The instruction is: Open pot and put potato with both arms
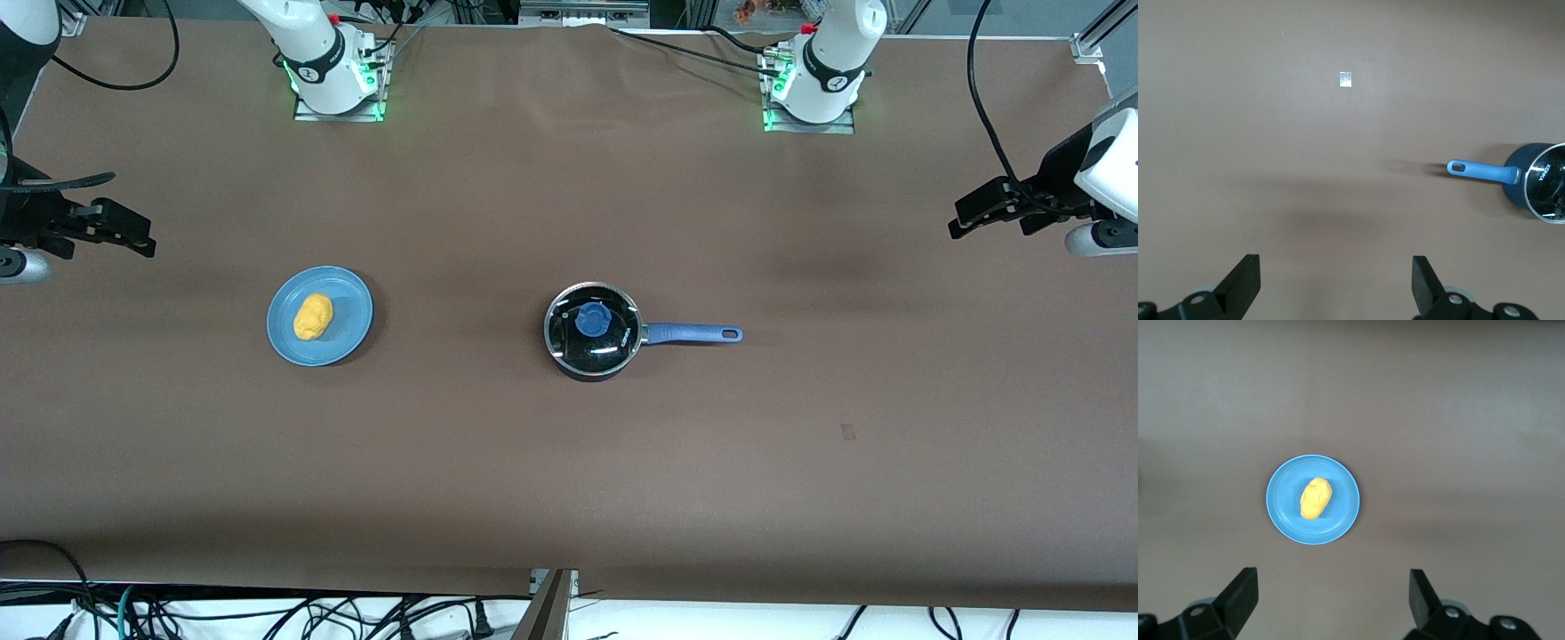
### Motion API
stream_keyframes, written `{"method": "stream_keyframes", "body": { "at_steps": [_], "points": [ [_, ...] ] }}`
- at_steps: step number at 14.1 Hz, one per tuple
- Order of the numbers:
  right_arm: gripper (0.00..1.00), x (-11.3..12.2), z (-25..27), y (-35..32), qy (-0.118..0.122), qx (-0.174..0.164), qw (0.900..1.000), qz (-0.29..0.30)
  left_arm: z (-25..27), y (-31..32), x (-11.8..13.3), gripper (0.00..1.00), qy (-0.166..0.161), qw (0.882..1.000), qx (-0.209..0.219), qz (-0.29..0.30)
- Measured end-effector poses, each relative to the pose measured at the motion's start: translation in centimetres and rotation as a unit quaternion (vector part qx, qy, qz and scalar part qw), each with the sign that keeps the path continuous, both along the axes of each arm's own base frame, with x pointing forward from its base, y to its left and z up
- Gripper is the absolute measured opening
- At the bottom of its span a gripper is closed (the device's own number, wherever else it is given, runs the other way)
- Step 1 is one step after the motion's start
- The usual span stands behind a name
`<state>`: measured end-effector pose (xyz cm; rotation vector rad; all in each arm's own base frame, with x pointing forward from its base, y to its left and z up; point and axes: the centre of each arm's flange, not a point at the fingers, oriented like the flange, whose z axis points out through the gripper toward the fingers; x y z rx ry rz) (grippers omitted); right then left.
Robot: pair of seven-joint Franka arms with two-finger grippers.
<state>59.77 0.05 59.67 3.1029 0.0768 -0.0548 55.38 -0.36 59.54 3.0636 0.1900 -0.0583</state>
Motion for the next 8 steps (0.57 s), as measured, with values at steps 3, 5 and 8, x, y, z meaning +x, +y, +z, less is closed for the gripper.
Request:
{"method": "stream_keyframes", "body": {
  "at_steps": [3,5,8],
  "points": [
    [1.0,0.0,0.0,0.0,0.0,0.0,1.0,0.0,-0.22,-0.42,0.1,1.0,0.002,1.0,0.0,-0.004],
    [1.0,0.0,0.0,0.01,0.0,0.0,1.0,0.0,-0.33,-0.65,0.09,1.0,0.004,1.0,0.0,-0.006],
    [1.0,0.0,0.0,0.01,0.0,0.0,1.0,0.0,-0.44,-0.66,-0.06,1.0,0.012,1.0,0.0,0.002]
  ]
}}
